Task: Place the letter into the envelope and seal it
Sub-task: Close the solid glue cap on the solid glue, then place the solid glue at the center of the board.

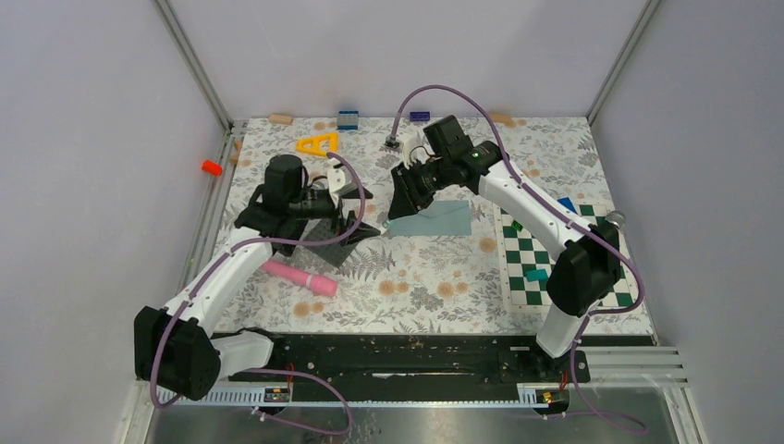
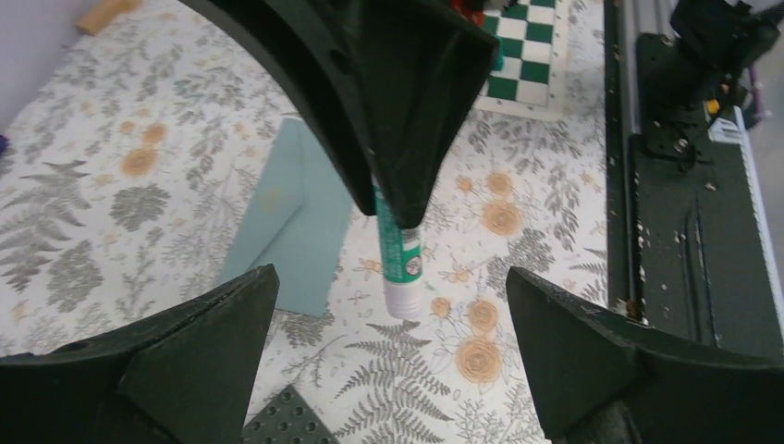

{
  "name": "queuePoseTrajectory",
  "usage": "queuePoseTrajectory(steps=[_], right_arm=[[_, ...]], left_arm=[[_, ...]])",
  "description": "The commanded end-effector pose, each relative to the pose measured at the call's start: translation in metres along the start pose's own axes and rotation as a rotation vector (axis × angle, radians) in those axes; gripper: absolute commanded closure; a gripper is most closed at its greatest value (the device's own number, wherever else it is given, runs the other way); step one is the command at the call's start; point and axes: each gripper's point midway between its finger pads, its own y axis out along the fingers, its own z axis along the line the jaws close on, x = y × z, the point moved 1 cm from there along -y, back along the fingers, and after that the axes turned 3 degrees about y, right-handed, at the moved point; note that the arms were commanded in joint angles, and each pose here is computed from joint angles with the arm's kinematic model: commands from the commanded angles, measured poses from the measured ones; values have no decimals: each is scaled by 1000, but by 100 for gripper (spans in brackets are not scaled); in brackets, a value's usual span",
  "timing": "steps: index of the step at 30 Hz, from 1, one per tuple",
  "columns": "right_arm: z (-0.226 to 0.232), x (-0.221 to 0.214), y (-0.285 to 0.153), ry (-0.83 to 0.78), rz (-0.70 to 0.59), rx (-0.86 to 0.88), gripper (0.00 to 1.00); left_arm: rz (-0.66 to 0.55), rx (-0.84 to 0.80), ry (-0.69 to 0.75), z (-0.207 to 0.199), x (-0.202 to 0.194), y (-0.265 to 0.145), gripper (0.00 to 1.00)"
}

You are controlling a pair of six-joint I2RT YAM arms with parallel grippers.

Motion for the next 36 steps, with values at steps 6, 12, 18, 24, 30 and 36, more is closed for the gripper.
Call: queuePoseTrajectory(steps=[6, 12, 18, 24, 30, 36], right_arm=[[16, 6, -1, 1, -19, 91, 100], [16, 4, 3, -1, -10, 88, 100], [15, 3, 7, -10, -5, 81, 100], [18, 5, 6, -16, -9, 81, 100], [19, 4, 6, -22, -9, 73, 100], [19, 5, 6, -27, -11, 71, 100]], left_arm=[[40, -134, 51, -25, -4, 18, 6], [53, -126, 25, -20, -4, 23, 25], [50, -106, 18, -16, -1, 25, 25], [80, -75, 18, -11, -4, 30, 39], [107, -59, 6, -7, -8, 32, 54], [121, -36, 3, -3, -9, 34, 74]])
